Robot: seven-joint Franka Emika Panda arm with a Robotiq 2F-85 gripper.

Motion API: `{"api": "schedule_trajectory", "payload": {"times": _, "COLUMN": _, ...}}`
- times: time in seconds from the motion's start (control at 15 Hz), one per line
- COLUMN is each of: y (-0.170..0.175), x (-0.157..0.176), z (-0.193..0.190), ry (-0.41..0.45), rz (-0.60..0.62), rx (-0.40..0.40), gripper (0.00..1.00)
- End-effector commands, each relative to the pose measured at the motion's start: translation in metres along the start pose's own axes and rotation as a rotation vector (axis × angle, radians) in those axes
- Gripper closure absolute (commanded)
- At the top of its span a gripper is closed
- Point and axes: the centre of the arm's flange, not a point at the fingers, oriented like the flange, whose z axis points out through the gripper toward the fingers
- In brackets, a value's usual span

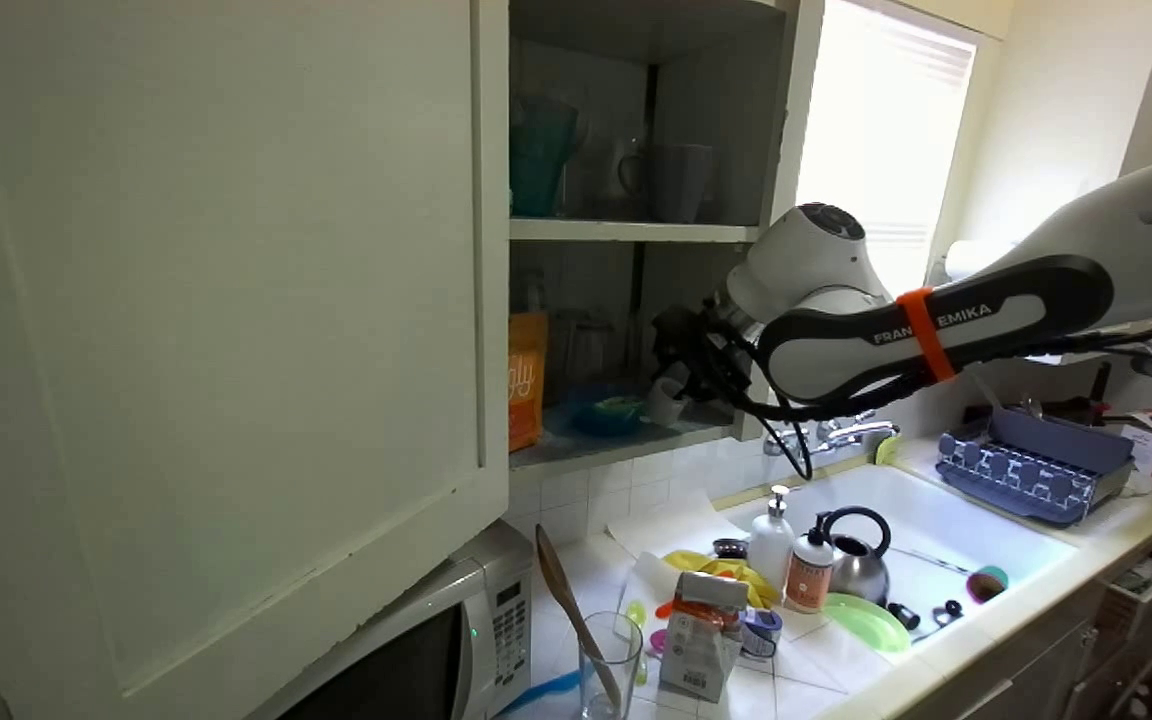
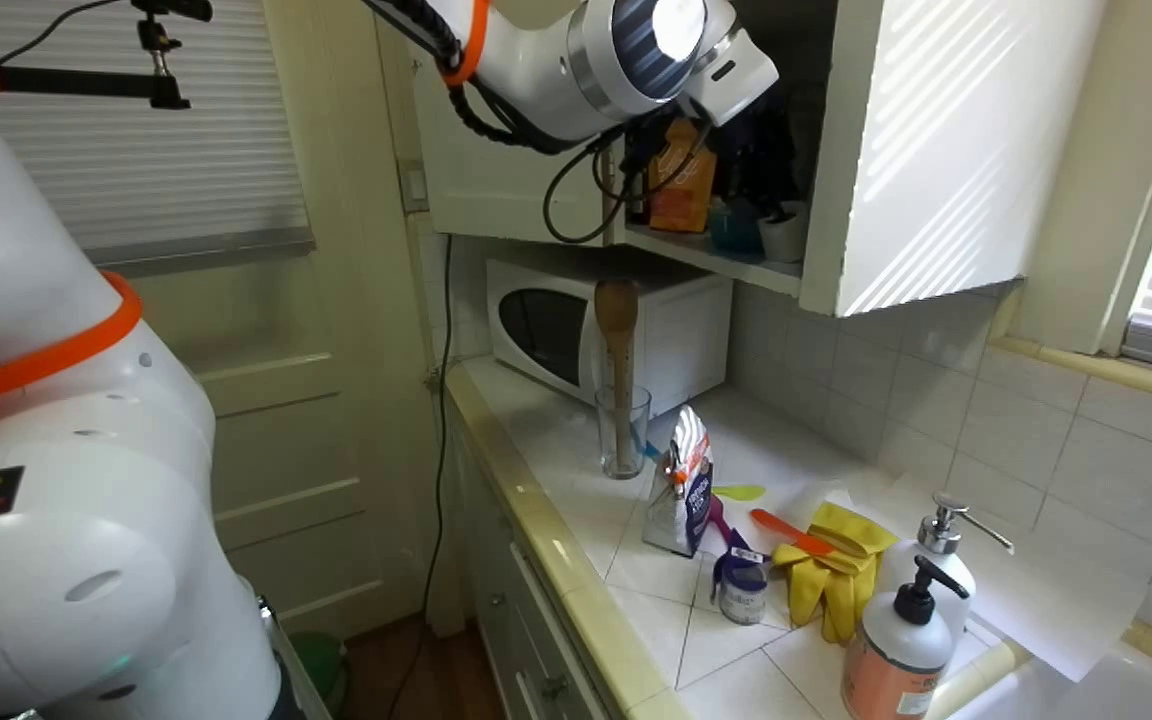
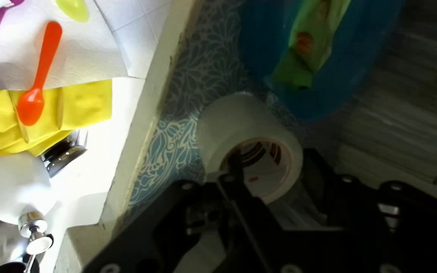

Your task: Remove the masking tape from the second shelf to the first shelf of the cabinet

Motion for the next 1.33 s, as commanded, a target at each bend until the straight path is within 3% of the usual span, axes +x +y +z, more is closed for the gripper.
{"api": "schedule_trajectory", "payload": {"times": 0.0, "y": -0.005, "x": 0.005, "z": -0.002, "ry": -0.014, "rz": 0.016, "rx": -0.020, "gripper": 0.24}}
{"api": "schedule_trajectory", "payload": {"times": 0.2, "y": -0.007, "x": 0.002, "z": -0.008, "ry": -0.005, "rz": -0.004, "rx": 0.013, "gripper": 0.01}}
{"api": "schedule_trajectory", "payload": {"times": 0.73, "y": -0.015, "x": -0.001, "z": -0.019, "ry": -0.010, "rz": -0.023, "rx": 0.046, "gripper": 0.00}}
{"api": "schedule_trajectory", "payload": {"times": 0.93, "y": -0.007, "x": -0.019, "z": -0.034, "ry": -0.081, "rz": -0.043, "rx": -0.010, "gripper": 0.00}}
{"api": "schedule_trajectory", "payload": {"times": 1.27, "y": 0.032, "x": -0.071, "z": -0.076, "ry": -0.216, "rz": -0.132, "rx": -0.205, "gripper": 0.00}}
